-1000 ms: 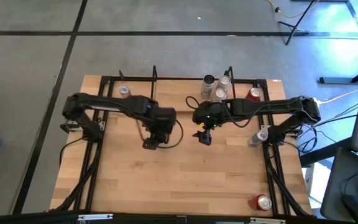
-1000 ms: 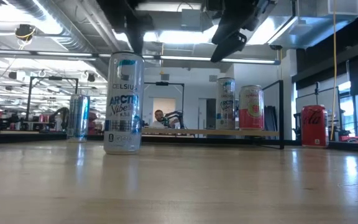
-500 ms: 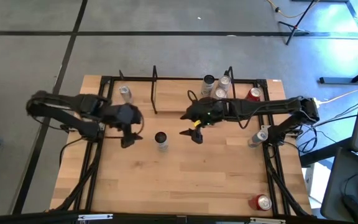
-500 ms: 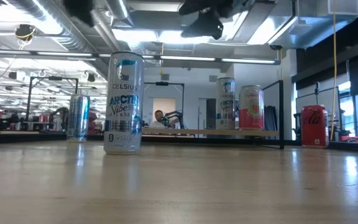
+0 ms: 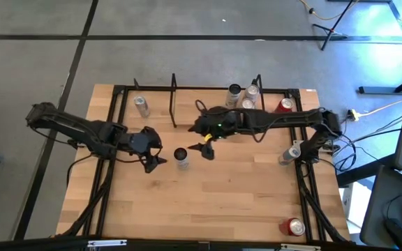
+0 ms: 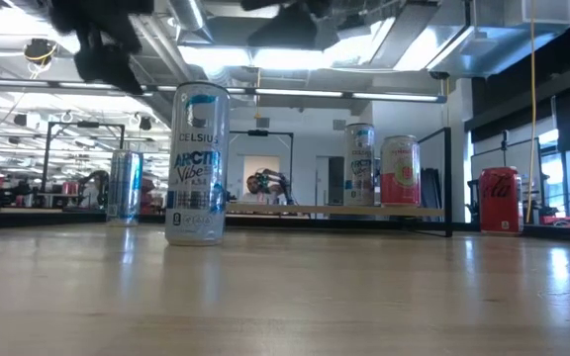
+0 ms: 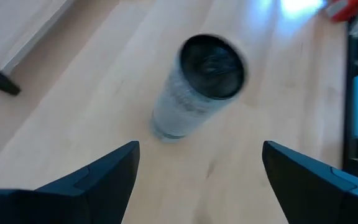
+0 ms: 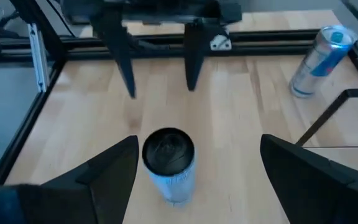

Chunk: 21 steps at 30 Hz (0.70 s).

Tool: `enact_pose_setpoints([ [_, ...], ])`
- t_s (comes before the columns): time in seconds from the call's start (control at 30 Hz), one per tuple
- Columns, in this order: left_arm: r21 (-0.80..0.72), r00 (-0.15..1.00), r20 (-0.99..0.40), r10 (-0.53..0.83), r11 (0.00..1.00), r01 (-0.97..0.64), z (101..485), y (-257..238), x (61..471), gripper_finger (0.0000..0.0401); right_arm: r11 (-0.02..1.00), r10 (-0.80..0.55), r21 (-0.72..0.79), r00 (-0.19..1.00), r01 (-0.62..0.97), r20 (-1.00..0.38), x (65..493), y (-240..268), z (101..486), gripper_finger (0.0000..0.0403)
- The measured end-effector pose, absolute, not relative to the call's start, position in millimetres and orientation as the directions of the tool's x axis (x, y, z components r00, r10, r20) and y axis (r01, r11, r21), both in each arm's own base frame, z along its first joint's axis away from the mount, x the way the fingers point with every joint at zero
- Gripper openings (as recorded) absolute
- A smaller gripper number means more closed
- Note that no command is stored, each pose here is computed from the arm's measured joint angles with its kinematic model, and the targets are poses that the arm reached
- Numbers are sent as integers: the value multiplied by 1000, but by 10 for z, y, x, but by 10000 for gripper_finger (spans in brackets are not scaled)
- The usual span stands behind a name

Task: Place canned beverage on shelf
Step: Align the white and blue soda can with the other white and blue soda can on the shelf

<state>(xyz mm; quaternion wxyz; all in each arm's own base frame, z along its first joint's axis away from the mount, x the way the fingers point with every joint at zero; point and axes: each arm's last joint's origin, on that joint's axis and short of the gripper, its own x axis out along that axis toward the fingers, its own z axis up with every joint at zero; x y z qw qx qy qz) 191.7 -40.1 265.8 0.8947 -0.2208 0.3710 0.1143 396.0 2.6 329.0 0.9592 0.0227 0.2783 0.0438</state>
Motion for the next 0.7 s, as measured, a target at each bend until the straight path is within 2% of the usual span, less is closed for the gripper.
enact_pose_setpoints([
  [0.2,-316,738,-670,75,871,-375,2465,-410,2006,329,995,97,71,807,-68,-582,4197,27,3181,321],
  [0.53,-272,717,-690,102,881,-387,2274,-404,2006,329,984,156,167,777,-67,-610,4336,82,2968,321],
  [0.7,-226,725,-669,162,885,-406,2232,-392,2034,329,987,149,132,787,-86,-599,4411,214,2893,321],
])
